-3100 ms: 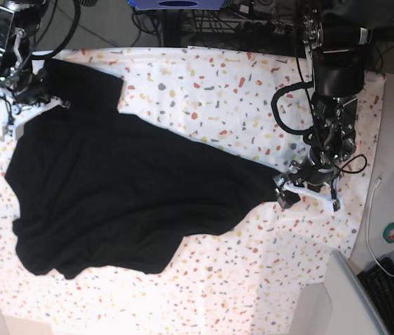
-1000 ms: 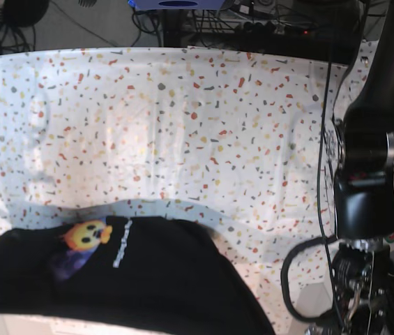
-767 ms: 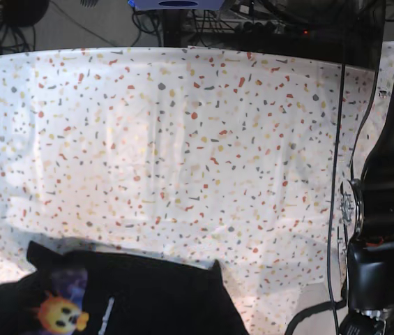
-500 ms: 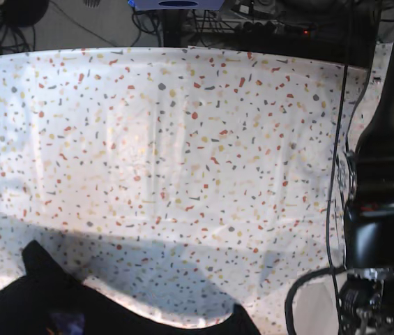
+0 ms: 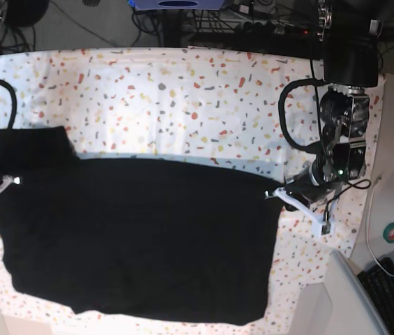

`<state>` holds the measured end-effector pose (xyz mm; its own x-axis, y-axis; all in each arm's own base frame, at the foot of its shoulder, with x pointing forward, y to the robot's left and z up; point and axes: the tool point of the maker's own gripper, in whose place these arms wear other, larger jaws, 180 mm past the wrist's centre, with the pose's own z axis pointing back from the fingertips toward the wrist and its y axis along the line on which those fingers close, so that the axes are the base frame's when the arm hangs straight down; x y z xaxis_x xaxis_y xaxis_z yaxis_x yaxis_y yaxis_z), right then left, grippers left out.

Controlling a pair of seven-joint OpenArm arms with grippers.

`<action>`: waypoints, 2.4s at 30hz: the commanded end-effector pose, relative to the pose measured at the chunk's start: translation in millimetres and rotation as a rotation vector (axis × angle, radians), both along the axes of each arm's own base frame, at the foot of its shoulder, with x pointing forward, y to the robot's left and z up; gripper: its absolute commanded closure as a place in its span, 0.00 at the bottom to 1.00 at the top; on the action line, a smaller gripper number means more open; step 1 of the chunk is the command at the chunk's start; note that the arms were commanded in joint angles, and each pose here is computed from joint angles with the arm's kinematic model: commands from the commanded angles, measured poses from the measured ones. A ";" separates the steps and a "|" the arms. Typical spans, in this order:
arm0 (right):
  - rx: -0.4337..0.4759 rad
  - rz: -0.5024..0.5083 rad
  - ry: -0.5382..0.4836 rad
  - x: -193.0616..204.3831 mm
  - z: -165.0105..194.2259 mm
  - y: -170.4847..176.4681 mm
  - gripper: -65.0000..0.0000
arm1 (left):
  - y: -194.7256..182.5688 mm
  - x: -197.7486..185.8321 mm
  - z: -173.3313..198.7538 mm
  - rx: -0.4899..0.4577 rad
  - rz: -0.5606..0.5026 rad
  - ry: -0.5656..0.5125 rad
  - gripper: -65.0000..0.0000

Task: Layout the t-shirt on the table in an organized manner, then fold the t-shirt properly
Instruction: 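Lift the shirt with both grippers and lay it down flattened, then grasp the shirt's hem corners with both grippers and pull them apart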

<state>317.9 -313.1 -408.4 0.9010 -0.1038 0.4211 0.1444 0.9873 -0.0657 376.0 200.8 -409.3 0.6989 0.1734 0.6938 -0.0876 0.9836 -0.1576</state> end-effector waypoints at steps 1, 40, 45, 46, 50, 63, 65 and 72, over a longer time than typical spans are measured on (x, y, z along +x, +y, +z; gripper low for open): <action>-0.018 -0.013 -0.054 10.2 9.2 -9.8 1.00 | 6.5 11.9 16.6 0.009 0.008 -0.084 1.00; -0.002 -0.146 -0.185 -78.2 -5.4 -4.7 0.39 | 55.1 -134.5 -4.9 -0.106 0.185 -0.109 0.21; 0.001 -0.143 -0.159 -89.1 -12.9 -1.7 0.39 | 36.0 -137.3 -19.8 -0.177 0.082 -0.108 0.21; 0.002 -0.143 -0.158 -89.8 -13.5 -1.2 0.39 | 33.7 -136.9 -22.9 -0.187 0.071 -0.105 0.21; 0.006 -0.145 -0.154 -91.3 -15.1 0.5 0.39 | 29.4 -124.4 -30.3 -0.222 0.068 -0.131 0.21; 0.014 -0.138 -0.225 -94.0 -18.1 -6.7 0.37 | -8.5 -136.6 -73.3 -0.298 -0.016 -0.009 0.49; 0.054 -0.100 -0.200 -94.9 -31.7 -5.4 0.37 | -10.3 -137.5 -74.5 -0.299 -0.022 -0.002 0.73; 0.148 -0.025 -0.155 -92.8 -55.3 -16.0 0.38 | -6.6 -137.2 -73.6 -0.284 -0.032 0.002 1.00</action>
<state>214.6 -322.4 -475.3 0.8449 -0.2124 0.4909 0.1799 0.9772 0.1131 234.1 187.6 -488.1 0.7186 0.3487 0.6017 -0.0643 0.8948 -0.4417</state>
